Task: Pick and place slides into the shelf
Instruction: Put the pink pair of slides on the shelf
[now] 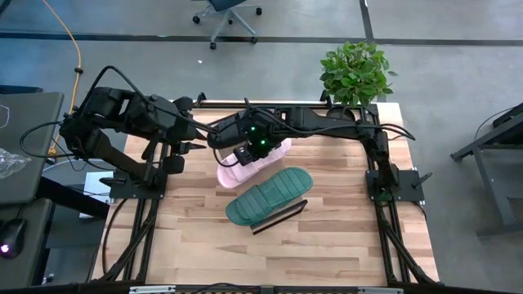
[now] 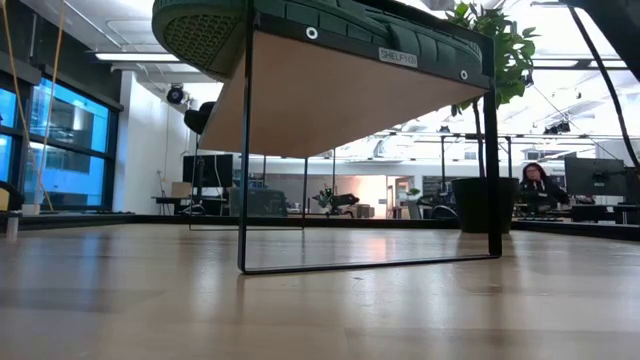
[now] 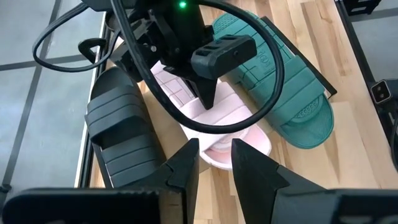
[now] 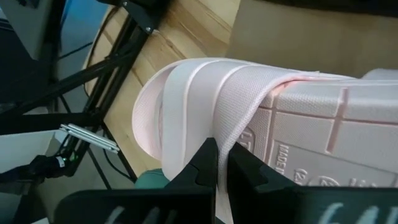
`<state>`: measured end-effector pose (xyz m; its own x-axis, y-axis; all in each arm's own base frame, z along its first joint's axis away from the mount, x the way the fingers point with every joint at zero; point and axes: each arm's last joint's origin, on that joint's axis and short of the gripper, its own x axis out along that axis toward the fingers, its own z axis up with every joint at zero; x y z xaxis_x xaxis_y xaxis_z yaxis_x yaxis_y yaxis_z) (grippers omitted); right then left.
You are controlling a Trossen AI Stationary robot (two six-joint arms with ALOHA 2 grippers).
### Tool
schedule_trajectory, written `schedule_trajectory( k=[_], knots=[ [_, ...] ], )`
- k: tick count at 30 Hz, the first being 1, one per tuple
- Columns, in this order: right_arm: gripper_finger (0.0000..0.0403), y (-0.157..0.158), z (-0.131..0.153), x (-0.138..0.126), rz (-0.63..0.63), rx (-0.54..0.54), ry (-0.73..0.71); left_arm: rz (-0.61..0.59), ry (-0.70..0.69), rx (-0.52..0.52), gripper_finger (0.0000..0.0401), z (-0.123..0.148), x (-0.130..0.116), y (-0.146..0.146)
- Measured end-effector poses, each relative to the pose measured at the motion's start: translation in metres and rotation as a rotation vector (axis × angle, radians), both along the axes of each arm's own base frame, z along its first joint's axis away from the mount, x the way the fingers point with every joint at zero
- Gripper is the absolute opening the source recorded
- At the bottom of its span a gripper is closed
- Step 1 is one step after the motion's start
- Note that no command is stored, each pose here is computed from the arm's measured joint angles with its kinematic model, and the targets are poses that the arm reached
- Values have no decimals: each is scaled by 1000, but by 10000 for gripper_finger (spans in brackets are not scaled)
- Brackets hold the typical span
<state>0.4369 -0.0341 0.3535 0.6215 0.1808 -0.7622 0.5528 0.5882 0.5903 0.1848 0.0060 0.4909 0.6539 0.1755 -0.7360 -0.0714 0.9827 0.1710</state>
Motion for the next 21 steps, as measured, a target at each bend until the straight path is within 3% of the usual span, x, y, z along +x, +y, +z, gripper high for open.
schedule_trajectory(
  k=[7,12,21],
  knots=[
    [0,0,-1,0,0,0,4,0,0,0,83,0,0,0],
    [0,1,-16,1,0,11,50,5,-1,-5,83,0,0,0],
    [0,4,-21,9,-11,30,-15,1,-2,-13,83,0,0,0]
  ],
)
